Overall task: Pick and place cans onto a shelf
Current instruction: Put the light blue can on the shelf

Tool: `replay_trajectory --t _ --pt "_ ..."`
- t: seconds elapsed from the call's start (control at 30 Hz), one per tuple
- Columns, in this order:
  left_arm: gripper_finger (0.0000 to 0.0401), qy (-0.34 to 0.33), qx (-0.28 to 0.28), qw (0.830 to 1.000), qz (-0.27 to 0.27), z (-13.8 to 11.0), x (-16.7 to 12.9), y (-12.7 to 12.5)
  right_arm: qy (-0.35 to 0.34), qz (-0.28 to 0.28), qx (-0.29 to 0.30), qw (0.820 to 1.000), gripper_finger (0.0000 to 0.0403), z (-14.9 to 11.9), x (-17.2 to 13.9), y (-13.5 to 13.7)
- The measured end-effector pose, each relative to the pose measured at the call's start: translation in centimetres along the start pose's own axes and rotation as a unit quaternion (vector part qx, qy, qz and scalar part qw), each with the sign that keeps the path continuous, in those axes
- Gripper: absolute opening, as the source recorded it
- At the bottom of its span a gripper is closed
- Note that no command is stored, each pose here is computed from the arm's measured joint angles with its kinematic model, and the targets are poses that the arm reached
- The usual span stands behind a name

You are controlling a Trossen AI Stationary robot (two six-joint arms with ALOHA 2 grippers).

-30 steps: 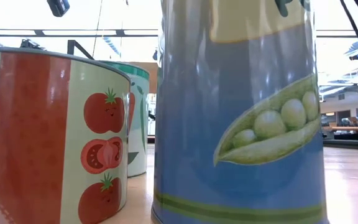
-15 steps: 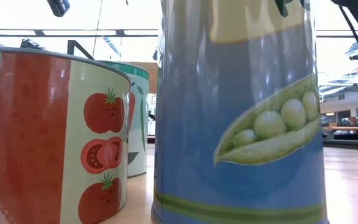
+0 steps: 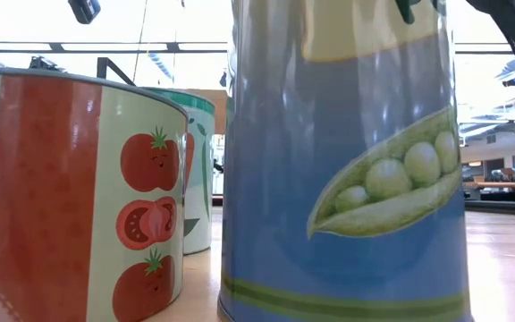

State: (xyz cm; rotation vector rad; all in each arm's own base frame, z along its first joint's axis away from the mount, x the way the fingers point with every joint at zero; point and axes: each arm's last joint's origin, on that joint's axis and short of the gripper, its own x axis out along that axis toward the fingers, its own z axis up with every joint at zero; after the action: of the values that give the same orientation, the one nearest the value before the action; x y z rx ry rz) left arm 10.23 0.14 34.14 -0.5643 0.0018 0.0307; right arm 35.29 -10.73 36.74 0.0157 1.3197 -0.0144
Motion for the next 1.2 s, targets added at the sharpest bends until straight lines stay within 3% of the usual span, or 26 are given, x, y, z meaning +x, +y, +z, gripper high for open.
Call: replay_trajectory --t 0.27,0.77,1.2 --pt "0.0201 0.000 0.000 1.000 0.000 0.0 0.0 0.0 0.010 0.002 0.004 1.000 0.0323 -0.3 0.4 -0.6" --pt "0.0201 0.000 0.000 1.000 0.000 0.0 0.0 0.0 0.020 -0.010 0.009 1.000 0.0377 -0.4 0.5 -0.5" --pt "0.0201 0.000 0.000 1.000 0.000 0.0 0.0 0.0 -0.007 -0.047 0.014 0.999 0.0377 -1.1 -2.1 1.2"
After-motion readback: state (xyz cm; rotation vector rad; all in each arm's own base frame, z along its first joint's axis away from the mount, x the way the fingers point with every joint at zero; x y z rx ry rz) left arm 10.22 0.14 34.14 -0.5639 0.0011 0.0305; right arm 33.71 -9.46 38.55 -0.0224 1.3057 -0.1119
